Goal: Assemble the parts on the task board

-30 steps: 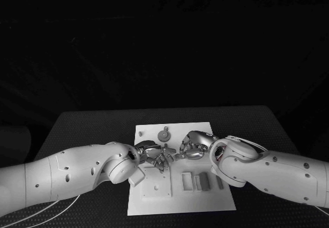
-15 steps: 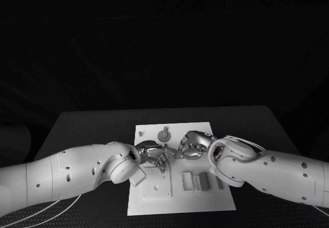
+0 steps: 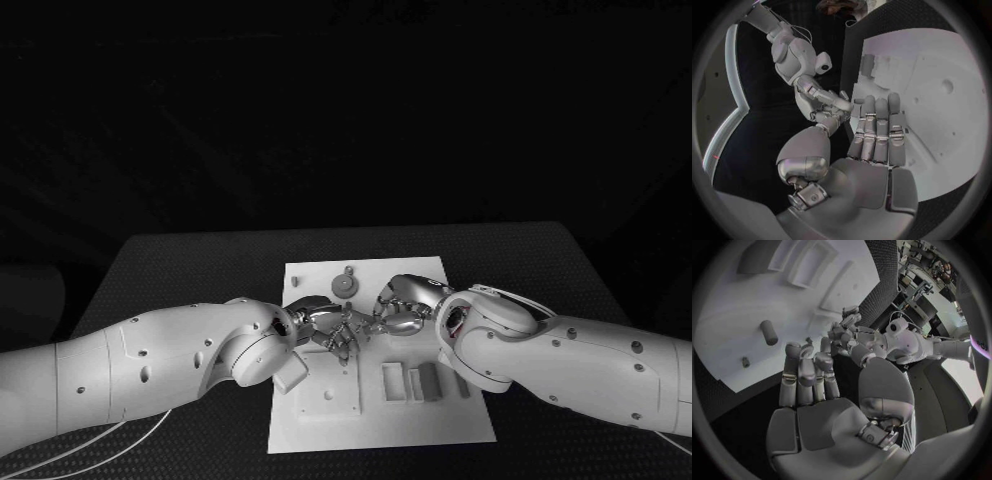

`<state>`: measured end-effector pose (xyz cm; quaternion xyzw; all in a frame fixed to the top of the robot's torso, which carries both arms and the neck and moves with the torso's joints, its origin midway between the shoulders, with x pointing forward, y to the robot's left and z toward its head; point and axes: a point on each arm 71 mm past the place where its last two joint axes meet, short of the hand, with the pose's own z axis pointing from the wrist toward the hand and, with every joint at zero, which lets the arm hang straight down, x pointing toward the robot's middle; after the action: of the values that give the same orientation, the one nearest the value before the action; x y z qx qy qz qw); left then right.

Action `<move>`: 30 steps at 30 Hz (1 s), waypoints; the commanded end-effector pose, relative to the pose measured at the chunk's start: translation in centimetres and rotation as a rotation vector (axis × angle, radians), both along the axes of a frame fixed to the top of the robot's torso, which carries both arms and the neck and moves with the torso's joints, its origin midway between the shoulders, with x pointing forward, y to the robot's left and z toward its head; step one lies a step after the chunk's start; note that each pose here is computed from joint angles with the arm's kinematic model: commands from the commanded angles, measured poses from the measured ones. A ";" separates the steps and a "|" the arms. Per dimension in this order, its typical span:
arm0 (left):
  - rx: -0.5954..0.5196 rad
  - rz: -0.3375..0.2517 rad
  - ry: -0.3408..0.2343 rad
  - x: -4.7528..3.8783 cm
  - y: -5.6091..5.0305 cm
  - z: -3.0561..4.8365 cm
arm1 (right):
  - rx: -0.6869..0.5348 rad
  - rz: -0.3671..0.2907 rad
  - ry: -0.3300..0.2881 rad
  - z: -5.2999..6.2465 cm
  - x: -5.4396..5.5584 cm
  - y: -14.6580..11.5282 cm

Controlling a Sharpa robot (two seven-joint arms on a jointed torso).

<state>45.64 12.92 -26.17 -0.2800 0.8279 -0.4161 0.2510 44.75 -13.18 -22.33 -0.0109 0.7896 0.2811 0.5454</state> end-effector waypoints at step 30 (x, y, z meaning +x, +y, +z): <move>-0.025 0.007 0.006 0.06 0.0 0.14 | -0.006 0.035 -0.006 0.1 -0.2 0.4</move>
<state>45.81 13.22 -26.15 -0.2885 0.8250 -0.4164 0.2505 44.57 -12.84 -22.33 -0.0184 0.7898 0.2858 0.5424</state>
